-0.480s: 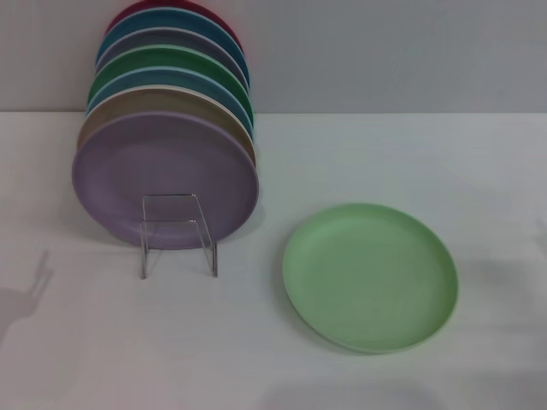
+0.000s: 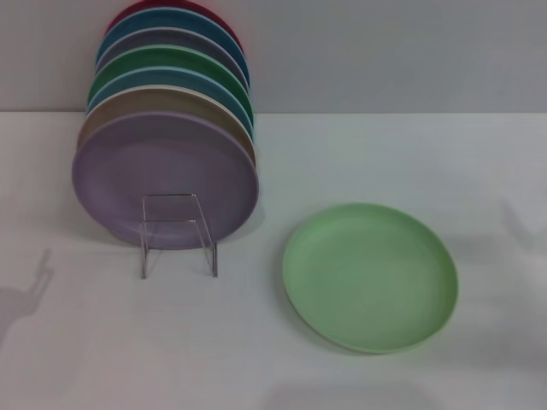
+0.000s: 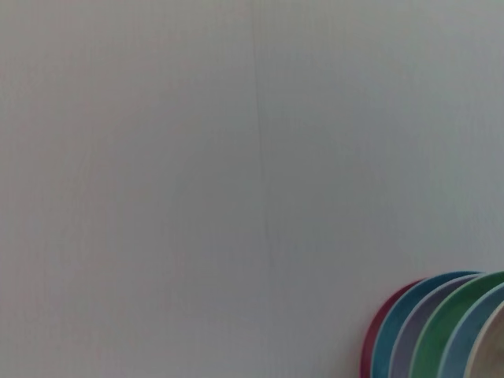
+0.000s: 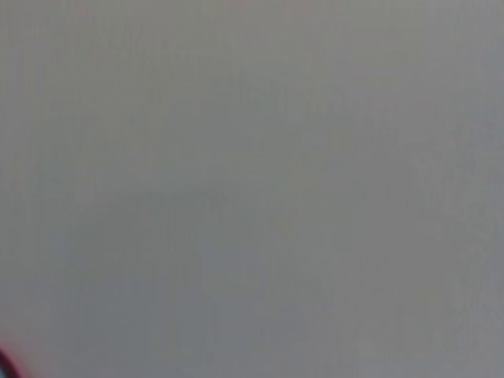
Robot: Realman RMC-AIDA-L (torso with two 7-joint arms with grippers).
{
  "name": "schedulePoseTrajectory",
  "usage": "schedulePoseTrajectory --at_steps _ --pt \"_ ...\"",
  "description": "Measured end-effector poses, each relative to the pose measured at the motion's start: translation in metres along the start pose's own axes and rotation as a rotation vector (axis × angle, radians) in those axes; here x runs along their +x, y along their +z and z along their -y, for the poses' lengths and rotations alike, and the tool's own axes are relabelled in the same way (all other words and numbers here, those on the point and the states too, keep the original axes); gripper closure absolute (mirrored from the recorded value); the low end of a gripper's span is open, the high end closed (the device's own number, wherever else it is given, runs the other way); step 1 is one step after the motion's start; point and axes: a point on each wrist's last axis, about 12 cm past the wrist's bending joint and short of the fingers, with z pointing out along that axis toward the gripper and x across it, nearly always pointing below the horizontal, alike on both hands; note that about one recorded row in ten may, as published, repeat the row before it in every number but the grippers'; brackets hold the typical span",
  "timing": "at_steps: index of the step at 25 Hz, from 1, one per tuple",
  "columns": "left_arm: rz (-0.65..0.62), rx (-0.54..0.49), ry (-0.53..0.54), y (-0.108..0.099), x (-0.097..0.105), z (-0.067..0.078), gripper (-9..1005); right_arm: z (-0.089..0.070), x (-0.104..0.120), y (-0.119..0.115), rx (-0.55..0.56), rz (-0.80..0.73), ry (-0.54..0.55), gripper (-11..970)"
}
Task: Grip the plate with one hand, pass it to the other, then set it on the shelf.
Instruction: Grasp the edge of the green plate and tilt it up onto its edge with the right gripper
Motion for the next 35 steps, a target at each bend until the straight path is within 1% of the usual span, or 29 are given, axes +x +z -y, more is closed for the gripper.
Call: schedulePoseTrajectory --at_steps 1,2,4,5,6,7,8,9,10,11,13,14,15,16,17,18,21,22,23,27,29,32,35 --pt "0.000 0.000 0.000 0.000 0.000 0.000 196 0.000 0.000 0.000 0.000 0.000 0.000 146" --pt "0.002 0.001 0.000 0.001 0.000 0.000 196 0.004 -0.004 0.010 -0.025 -0.035 0.010 146" --pt "0.005 0.003 0.000 0.002 -0.001 0.000 196 0.005 -0.010 0.027 -0.067 -0.112 0.036 146" --pt "0.006 0.005 0.000 0.003 -0.001 0.001 196 0.003 -0.020 0.044 -0.109 -0.186 0.070 146" --pt "0.006 0.005 0.000 0.003 -0.001 0.001 196 0.003 -0.020 0.044 -0.109 -0.186 0.070 147" --pt "0.006 0.006 0.000 0.003 -0.001 0.001 196 -0.002 -0.032 0.059 -0.130 -0.260 0.090 147" --pt "0.006 0.006 0.000 0.003 -0.001 0.001 196 -0.002 -0.032 0.059 -0.130 -0.260 0.090 147" --pt "0.007 0.007 0.000 0.004 -0.001 0.001 196 -0.005 -0.038 0.066 -0.134 -0.301 0.089 147" --pt "0.008 0.008 0.000 0.004 -0.001 0.001 196 -0.013 -0.051 0.077 -0.144 -0.371 0.103 147" --pt "0.008 0.008 0.000 0.004 -0.001 0.001 196 -0.013 -0.051 0.077 -0.144 -0.371 0.103 147" --pt "0.009 0.009 0.000 0.005 -0.001 0.001 197 -0.020 -0.063 0.085 -0.167 -0.428 0.114 147" --pt "0.010 0.010 0.000 0.005 -0.001 0.001 197 -0.025 -0.068 0.088 -0.190 -0.473 0.128 147" --pt "0.013 0.014 0.001 0.006 -0.002 0.002 197 -0.033 -0.077 0.096 -0.221 -0.570 0.145 147" --pt "0.014 0.019 0.001 0.007 -0.002 0.002 197 -0.033 -0.077 0.096 -0.221 -0.570 0.145 147" --pt "0.015 0.024 0.001 0.008 -0.002 0.003 197 -0.038 -0.084 0.101 -0.213 -0.681 0.155 148" --pt "0.015 0.024 0.001 0.008 -0.002 0.003 197 -0.038 -0.084 0.101 -0.213 -0.681 0.155 148" --pt "0.016 0.030 0.002 0.009 -0.002 0.004 197 -0.042 -0.090 0.110 -0.179 -0.828 0.162 148" --pt "0.016 0.032 0.002 0.010 -0.002 0.004 197 -0.042 -0.094 0.116 -0.179 -0.902 0.151 148" --pt "0.014 0.037 0.002 0.010 -0.002 0.004 197 -0.042 -0.094 0.116 -0.179 -0.902 0.151 151" --pt "0.011 0.041 0.002 0.010 -0.002 0.005 197 -0.039 -0.093 0.128 -0.193 -1.035 0.137 162" --pt "0.010 0.042 0.002 0.010 -0.001 0.005 197 -0.039 -0.092 0.130 -0.188 -1.051 0.127 168" --pt "0.009 0.045 0.002 0.010 -0.001 0.005 197 -0.038 -0.087 0.135 -0.156 -1.097 0.084 176" --pt "0.008 0.046 0.003 0.010 -0.001 0.005 197 -0.042 -0.083 0.138 -0.159 -1.115 0.075 184"
